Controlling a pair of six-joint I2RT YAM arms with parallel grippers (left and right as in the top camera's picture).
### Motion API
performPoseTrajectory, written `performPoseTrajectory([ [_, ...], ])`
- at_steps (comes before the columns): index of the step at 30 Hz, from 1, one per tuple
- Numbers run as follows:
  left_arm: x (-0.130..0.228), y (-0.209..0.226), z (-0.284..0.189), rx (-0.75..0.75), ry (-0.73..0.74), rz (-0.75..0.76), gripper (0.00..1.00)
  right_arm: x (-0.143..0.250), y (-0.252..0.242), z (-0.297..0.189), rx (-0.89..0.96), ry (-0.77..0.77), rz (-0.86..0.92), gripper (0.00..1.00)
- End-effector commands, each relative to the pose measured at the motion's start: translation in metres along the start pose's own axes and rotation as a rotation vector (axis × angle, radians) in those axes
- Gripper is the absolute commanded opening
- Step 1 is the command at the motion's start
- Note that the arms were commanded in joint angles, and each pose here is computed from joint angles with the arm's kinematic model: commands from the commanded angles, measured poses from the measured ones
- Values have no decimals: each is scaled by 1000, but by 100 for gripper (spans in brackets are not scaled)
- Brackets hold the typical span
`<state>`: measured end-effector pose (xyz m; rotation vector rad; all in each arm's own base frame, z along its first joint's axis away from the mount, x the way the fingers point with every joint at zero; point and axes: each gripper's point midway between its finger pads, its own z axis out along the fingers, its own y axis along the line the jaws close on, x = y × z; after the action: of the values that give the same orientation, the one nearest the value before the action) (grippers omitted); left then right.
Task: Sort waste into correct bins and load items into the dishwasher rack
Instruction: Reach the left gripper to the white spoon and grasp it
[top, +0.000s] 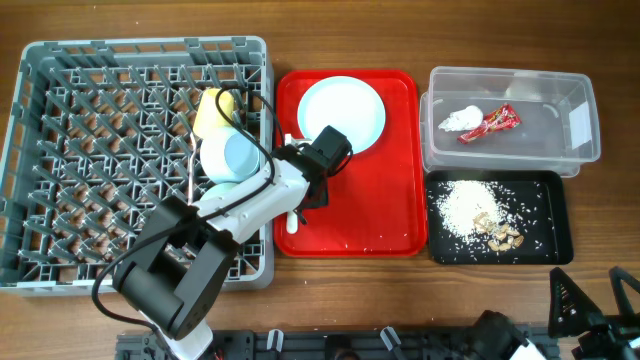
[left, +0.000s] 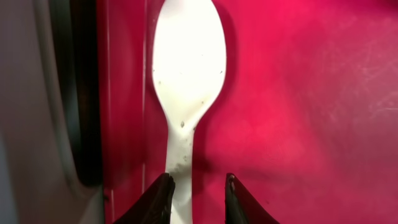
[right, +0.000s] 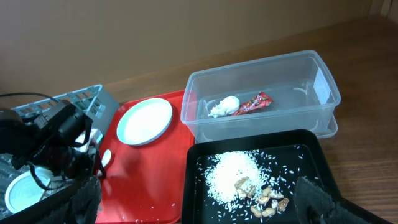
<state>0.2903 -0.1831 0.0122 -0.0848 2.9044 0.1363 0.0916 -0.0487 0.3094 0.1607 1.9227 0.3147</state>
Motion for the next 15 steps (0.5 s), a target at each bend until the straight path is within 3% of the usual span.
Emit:
performPoseTrajectory([
  [1,1,2,5,-25,-12,-12,27,-1,-4,-2,6,-15,14,100],
  [8,13,1,21,-1,-18,-6,25,-1,-4,-2,6,-15,14,100],
  [12,17,-10,23,29,-35,13,18,-1,-4,-2,6,-15,14,100],
  [15,10,-20,13,57,-64,25,6,-1,-4,-2,6,-15,14,100],
])
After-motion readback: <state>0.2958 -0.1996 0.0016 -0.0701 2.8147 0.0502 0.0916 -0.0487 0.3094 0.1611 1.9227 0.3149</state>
